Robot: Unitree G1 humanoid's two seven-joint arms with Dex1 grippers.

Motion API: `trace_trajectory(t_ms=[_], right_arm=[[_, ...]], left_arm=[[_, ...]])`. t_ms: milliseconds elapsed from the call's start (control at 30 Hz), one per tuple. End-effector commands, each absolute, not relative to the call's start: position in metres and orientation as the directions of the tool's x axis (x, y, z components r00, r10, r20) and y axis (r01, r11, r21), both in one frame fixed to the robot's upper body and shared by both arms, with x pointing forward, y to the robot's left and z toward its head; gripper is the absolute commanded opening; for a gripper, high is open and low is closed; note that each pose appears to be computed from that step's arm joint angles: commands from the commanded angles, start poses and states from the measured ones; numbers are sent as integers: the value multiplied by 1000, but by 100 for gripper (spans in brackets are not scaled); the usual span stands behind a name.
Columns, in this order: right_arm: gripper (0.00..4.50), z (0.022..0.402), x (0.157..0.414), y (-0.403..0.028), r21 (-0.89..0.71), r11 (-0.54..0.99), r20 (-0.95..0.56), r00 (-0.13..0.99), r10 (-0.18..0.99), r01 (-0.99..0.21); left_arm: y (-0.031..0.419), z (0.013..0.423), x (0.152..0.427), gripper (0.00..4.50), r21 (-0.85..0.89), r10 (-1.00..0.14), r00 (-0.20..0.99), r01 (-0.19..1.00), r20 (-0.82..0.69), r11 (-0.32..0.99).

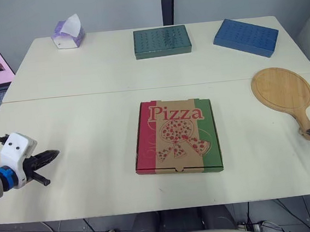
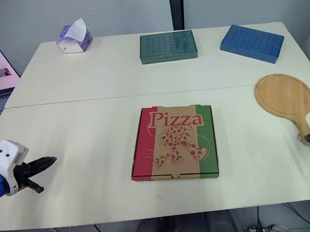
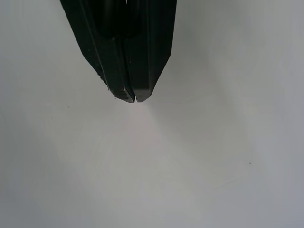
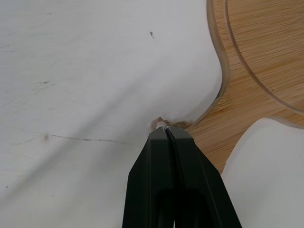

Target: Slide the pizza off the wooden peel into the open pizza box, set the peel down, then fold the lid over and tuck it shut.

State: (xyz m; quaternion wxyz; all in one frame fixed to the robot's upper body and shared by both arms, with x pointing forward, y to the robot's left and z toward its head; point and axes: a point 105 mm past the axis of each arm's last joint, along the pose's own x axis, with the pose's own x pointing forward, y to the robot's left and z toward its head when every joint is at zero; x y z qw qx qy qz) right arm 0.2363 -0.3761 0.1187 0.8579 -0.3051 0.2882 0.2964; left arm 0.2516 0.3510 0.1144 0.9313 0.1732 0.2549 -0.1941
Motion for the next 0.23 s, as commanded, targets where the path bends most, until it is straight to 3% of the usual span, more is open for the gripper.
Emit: trace_trajectory(t_ms=[33, 233], right_arm=[[4, 132, 240, -363, -360, 633, -626, 681, 380, -685], [4, 125, 241, -355, -352, 627, -628, 672, 392, -695]], left_arm=[[346, 128, 257, 0, 251, -287, 798, 470, -530, 846], [344, 130, 262, 0, 233, -297, 793, 474, -532, 849]])
